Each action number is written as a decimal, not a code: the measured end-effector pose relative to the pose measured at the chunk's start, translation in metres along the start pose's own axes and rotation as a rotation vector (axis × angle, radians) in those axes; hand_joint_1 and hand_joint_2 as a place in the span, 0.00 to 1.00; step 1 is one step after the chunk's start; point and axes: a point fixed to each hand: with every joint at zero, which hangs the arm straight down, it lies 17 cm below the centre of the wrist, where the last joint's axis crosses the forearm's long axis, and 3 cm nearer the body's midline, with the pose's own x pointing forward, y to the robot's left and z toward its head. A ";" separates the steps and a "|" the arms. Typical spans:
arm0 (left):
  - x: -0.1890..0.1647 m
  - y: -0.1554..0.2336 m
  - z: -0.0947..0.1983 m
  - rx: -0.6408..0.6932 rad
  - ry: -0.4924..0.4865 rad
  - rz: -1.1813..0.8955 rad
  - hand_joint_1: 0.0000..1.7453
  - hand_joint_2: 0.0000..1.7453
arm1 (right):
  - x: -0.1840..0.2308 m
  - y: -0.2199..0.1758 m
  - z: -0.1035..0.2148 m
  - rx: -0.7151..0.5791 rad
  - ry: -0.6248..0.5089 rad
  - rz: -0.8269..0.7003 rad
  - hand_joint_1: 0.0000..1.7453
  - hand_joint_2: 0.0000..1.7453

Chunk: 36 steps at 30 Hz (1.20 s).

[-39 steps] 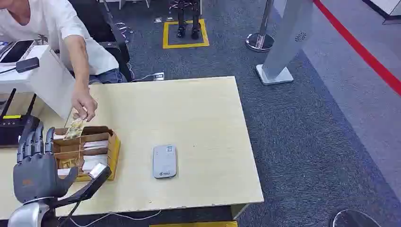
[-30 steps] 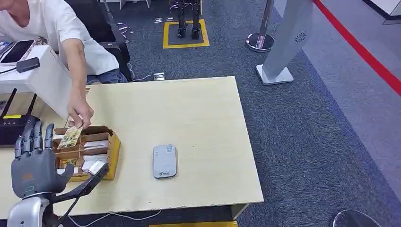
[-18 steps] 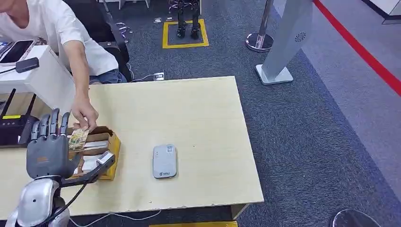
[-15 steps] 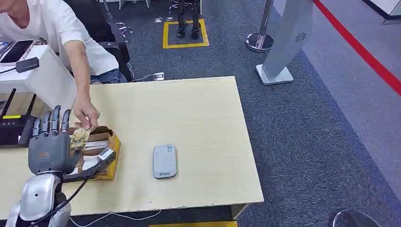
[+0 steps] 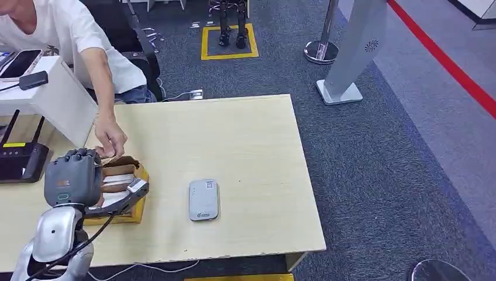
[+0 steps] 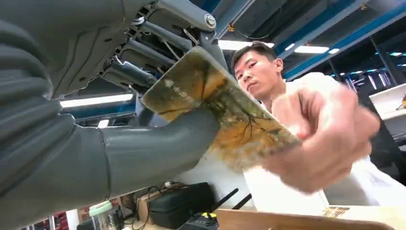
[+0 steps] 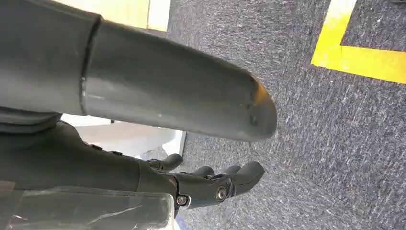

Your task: Pass the card to the sensor for recognition and then transmit it.

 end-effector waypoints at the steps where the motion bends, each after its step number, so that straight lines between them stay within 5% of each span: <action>1: 0.001 0.000 0.000 -0.002 -0.004 0.001 1.00 1.00 | 0.000 0.000 0.000 0.000 0.000 0.000 0.00 0.00; 36: 0.019 0.000 0.001 -0.003 -0.049 0.038 1.00 1.00 | 0.000 0.002 0.000 0.005 -0.001 0.004 0.00 0.00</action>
